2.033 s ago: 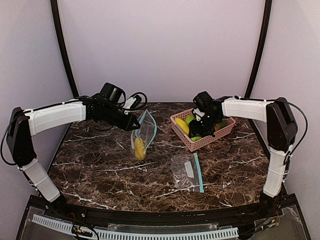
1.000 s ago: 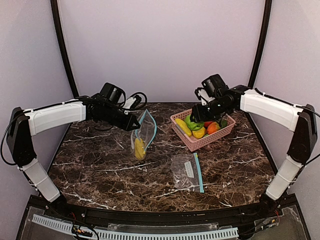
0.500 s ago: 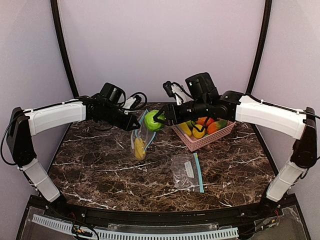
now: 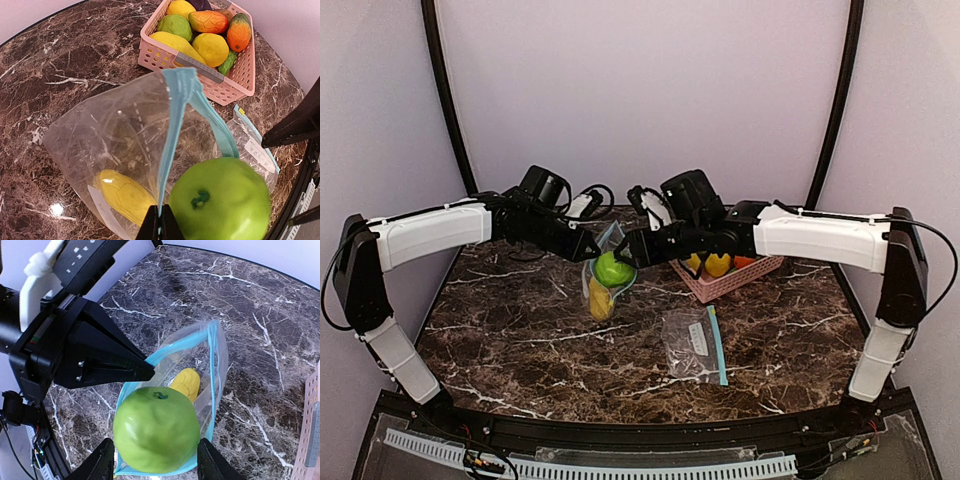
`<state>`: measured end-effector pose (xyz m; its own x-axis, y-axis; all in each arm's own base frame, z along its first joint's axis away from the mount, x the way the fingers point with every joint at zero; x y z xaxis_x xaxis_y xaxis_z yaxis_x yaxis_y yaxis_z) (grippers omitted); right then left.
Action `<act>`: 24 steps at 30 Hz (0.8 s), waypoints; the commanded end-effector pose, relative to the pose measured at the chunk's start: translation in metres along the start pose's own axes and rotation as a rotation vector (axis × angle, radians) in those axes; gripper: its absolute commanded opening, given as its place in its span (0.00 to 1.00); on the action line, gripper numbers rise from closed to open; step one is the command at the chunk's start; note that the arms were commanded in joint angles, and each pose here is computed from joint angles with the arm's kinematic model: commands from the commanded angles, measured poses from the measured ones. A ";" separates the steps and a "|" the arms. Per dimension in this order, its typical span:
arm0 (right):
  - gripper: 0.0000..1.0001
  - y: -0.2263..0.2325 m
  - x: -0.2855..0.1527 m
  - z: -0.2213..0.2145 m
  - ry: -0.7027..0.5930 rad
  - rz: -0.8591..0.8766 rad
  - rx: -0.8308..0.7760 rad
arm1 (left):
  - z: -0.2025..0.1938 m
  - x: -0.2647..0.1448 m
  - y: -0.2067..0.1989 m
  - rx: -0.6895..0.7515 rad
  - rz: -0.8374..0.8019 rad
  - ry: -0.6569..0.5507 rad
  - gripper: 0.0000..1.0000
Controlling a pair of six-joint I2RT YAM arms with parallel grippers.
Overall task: Place the food in the zip-top bag and seal the zipper
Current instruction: Place the fake fruit in the zipper food storage bag.
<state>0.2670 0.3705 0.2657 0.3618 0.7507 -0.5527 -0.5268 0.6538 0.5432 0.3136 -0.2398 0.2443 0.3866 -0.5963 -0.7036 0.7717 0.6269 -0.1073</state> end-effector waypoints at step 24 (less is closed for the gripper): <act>0.66 -0.042 0.014 -0.015 0.024 -0.220 0.166 | 0.005 -0.015 -0.002 0.015 0.012 -0.015 0.01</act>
<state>0.2798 0.3604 0.2389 0.4567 0.5957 -0.6607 -0.3796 0.8022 0.4609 0.3133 -0.2389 0.2435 0.3876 -0.5881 -0.7098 0.7683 0.6316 -0.1037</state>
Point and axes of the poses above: each gripper's point midway between its finger pads, its own x axis out along the fingers, its own y axis along the line the jaws close on, z = x × y, the point moved 9 cm from there along -x, back along the fingers, and after that the axes turned 13 degrees about x, right-handed, at the moved point
